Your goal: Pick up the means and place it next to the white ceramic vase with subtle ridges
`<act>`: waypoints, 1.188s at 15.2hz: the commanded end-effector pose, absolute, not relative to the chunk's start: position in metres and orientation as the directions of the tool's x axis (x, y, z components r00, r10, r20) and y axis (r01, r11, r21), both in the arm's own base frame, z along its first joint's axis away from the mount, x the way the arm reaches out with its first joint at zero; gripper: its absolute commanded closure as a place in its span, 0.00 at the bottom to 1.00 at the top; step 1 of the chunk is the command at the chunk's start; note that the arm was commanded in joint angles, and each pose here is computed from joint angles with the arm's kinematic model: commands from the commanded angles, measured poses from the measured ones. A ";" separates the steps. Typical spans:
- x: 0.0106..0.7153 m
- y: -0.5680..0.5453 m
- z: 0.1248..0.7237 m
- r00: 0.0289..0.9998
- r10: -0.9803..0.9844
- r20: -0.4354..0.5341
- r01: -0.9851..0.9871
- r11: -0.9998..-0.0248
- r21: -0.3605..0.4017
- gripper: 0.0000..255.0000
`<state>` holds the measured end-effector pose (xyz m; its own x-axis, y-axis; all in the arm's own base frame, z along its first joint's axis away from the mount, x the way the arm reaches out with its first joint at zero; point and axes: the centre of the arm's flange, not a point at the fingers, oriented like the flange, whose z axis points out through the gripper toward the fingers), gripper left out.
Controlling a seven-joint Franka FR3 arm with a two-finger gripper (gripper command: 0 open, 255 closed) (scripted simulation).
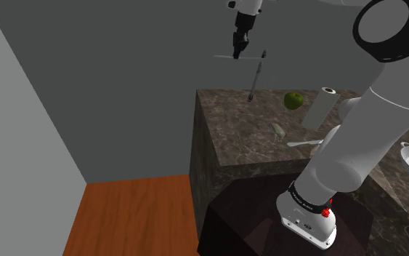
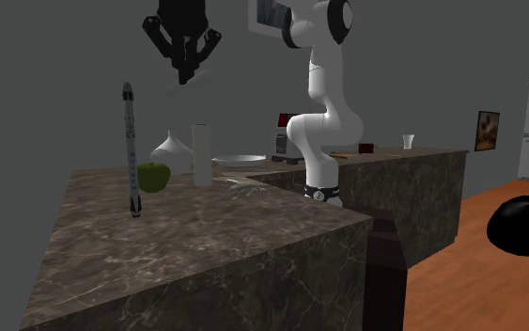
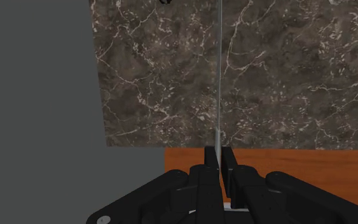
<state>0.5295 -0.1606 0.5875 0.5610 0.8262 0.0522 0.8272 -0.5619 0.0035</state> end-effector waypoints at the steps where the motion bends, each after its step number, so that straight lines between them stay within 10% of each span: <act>1: 0.518 -0.167 0.592 0.561 0.826 0.052 0.827 -0.562 0.003 1.00; 18: 0.319 -0.271 0.592 0.561 0.826 0.052 0.827 -0.562 0.003 1.00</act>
